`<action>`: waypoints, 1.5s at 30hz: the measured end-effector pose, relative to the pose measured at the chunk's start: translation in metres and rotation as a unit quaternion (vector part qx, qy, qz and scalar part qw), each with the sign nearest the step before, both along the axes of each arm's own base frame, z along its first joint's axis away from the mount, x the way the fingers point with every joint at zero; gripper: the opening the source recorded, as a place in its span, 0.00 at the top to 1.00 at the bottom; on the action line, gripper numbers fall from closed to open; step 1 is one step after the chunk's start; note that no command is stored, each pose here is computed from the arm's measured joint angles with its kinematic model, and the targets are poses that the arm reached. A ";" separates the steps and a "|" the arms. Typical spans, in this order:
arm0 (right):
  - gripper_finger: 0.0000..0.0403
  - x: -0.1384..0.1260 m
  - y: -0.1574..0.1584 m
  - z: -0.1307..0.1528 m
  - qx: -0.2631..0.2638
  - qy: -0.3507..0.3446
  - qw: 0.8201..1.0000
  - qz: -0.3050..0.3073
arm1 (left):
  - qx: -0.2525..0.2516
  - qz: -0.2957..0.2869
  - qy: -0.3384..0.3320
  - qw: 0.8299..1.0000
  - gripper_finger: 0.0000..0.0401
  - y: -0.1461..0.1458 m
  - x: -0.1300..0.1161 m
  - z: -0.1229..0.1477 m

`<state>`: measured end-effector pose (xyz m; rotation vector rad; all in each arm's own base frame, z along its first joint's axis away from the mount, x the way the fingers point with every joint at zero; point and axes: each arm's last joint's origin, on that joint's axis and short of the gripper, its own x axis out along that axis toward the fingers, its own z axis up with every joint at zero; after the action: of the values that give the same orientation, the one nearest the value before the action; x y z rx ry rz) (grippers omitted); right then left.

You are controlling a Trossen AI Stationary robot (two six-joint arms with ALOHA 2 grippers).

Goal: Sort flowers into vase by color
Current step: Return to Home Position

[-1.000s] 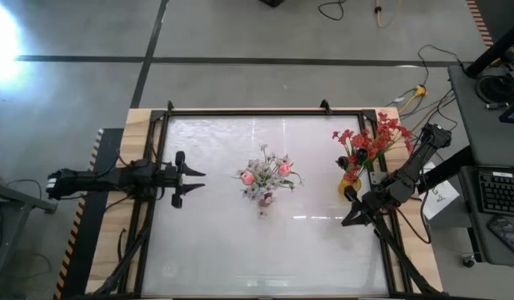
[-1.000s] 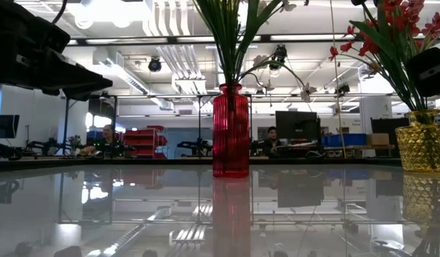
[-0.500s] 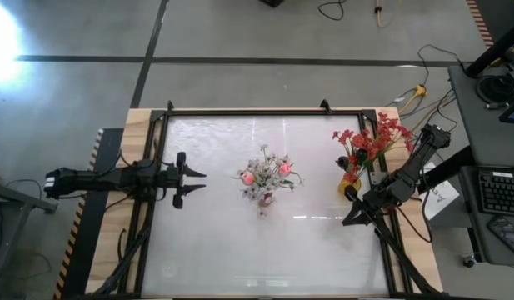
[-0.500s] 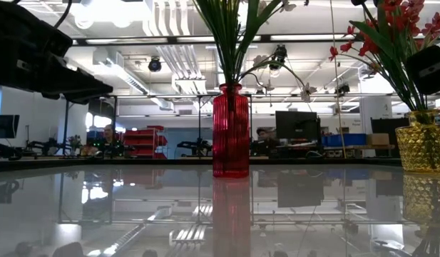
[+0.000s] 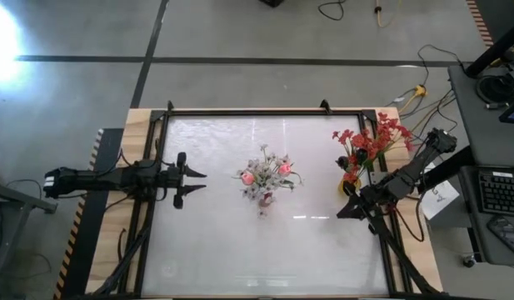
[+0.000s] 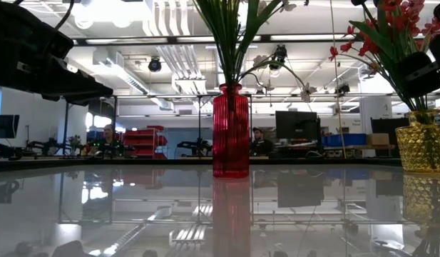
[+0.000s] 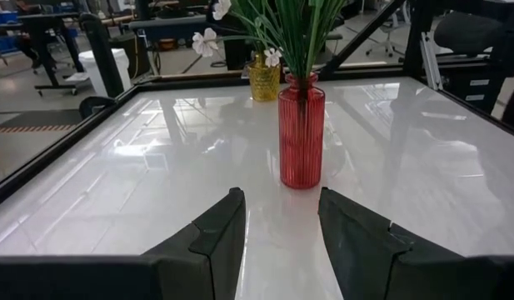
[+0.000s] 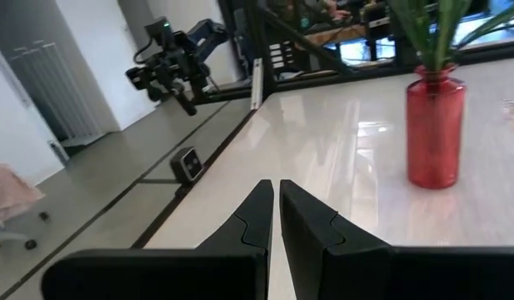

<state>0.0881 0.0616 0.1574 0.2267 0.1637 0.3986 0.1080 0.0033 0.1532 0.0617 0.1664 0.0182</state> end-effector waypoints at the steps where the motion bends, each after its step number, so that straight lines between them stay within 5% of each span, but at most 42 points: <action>1: 0.96 0.000 -0.001 0.000 0.000 0.000 1.000 -0.004 | 0.000 0.000 0.000 1.000 0.65 0.000 0.000 0.000; 45: 0.96 0.002 -0.003 0.000 -0.001 0.001 1.000 -0.018 | 0.000 0.000 0.004 1.000 0.65 0.000 0.000 -0.001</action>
<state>0.0903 0.0585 0.1572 0.2285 0.1612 0.3635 0.1084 0.0033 0.1524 0.0613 0.1752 0.0175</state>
